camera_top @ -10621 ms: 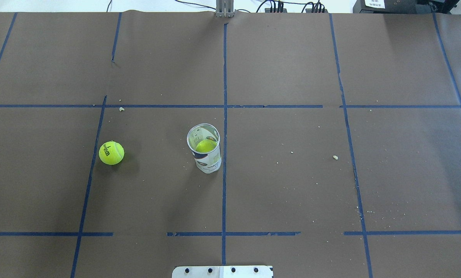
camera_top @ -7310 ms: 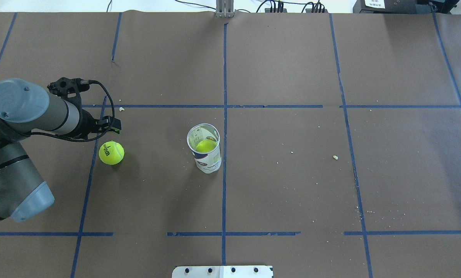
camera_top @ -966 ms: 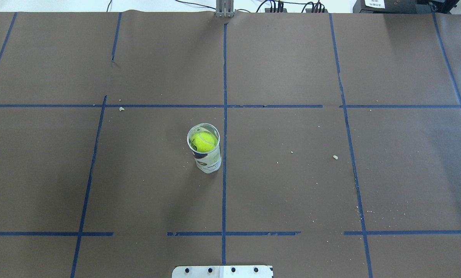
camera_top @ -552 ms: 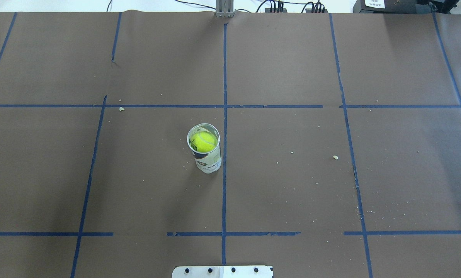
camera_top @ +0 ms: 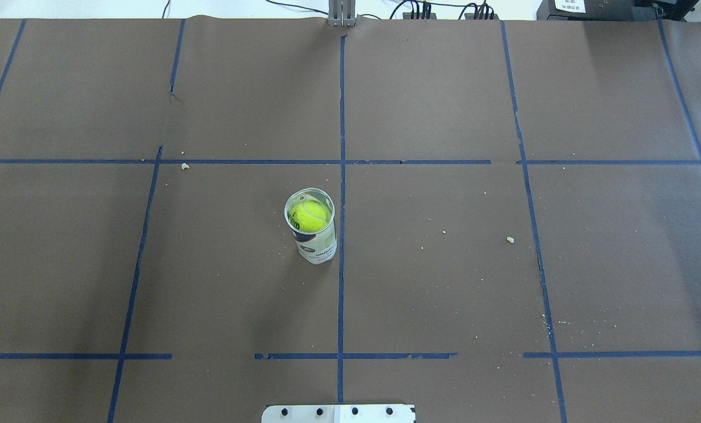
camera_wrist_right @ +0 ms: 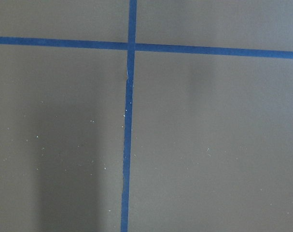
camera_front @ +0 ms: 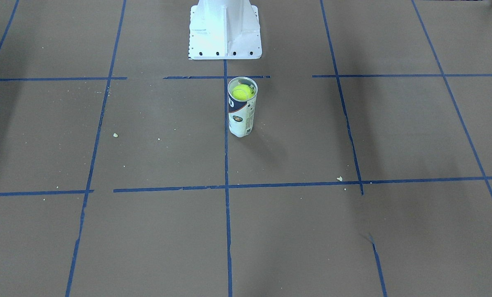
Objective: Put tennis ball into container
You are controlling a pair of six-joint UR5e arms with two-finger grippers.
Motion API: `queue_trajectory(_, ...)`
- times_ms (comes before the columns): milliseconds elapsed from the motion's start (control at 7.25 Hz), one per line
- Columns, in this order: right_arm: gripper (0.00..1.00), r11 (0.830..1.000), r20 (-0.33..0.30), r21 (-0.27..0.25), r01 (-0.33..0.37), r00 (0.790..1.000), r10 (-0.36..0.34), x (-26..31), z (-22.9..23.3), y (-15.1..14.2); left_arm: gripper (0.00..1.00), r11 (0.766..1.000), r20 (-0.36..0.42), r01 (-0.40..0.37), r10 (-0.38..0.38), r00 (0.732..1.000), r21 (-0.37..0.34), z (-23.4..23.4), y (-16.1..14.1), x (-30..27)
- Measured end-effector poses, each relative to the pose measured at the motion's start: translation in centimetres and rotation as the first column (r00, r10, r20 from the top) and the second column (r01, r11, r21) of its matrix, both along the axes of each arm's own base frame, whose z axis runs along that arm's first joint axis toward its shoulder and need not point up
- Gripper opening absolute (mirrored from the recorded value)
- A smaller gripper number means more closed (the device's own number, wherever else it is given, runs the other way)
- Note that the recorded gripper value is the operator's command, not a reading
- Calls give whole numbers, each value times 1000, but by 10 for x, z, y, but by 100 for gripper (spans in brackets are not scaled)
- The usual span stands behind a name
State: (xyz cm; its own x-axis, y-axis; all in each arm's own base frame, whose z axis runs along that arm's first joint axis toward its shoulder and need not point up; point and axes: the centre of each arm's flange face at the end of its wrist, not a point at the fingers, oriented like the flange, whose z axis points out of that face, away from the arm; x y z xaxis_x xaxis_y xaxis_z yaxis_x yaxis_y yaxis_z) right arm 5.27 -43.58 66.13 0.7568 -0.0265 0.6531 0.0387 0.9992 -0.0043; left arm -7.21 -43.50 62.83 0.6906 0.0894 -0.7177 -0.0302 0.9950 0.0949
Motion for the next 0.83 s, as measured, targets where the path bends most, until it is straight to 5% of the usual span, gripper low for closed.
queue_trajectory(828, 100, 1000, 0, 1, 0, 1000, 0, 0, 0, 0, 100, 1000, 8, 5, -5, 1000, 28, -15, -7, -3)
